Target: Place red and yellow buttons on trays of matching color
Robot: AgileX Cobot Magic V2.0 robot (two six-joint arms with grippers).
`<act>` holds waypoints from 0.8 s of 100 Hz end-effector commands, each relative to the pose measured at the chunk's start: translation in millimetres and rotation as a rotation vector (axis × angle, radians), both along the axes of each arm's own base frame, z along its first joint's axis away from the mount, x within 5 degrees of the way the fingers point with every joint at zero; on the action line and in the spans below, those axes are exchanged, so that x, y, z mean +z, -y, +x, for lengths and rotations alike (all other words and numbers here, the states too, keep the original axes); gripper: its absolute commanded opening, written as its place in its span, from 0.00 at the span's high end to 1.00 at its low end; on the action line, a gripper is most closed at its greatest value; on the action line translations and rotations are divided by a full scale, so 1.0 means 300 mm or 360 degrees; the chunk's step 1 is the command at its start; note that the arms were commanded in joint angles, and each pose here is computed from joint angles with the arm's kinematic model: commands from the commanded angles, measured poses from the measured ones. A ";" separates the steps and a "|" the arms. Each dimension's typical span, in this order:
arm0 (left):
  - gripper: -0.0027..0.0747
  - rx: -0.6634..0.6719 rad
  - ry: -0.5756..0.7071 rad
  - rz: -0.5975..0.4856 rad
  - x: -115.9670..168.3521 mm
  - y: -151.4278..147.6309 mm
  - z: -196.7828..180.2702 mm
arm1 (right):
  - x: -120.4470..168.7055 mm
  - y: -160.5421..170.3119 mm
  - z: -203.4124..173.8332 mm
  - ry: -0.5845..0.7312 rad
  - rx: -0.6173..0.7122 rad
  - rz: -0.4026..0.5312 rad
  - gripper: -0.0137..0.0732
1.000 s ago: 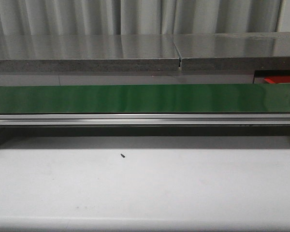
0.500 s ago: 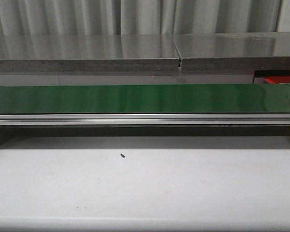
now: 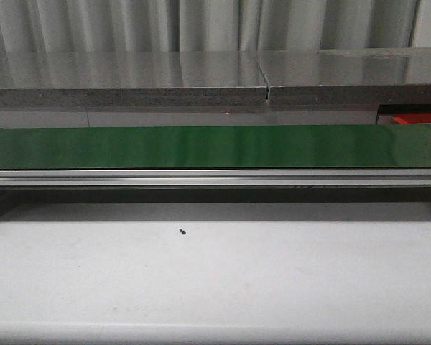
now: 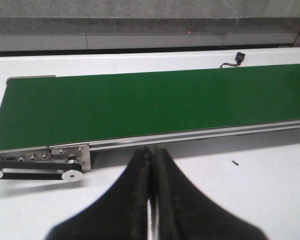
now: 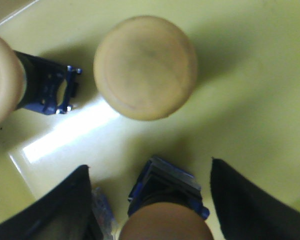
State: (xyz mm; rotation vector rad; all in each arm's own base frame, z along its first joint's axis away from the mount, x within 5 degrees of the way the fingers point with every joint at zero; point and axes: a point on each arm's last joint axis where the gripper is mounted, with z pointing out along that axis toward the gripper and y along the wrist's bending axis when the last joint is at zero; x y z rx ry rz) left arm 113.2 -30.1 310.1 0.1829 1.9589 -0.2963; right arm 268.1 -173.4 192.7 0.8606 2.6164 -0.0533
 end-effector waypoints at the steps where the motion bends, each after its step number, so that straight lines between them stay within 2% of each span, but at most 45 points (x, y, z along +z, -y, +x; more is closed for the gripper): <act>1: 0.99 0.0040 0.0127 -0.0066 0.048 -0.002 0.011 | 0.105 0.002 0.000 0.0159 -0.0007 -0.0104 0.17; 25: 0.99 0.0040 0.0127 -0.0066 0.048 -0.002 0.011 | 0.295 -0.066 -0.021 0.0431 0.0061 -0.0278 0.17; 55: 0.99 0.0040 0.0127 -0.0066 0.048 -0.002 0.011 | 0.573 -0.370 -0.101 0.0905 0.0599 -0.0548 0.17; 66: 0.99 0.0040 0.0127 -0.0066 0.048 -0.002 0.011 | 0.628 -0.471 -0.175 0.1047 0.0788 -0.0590 0.17; 80: 0.99 0.0040 0.0127 -0.0066 0.048 -0.002 0.011 | 0.629 -0.538 -0.281 0.1145 0.0912 -0.0598 0.18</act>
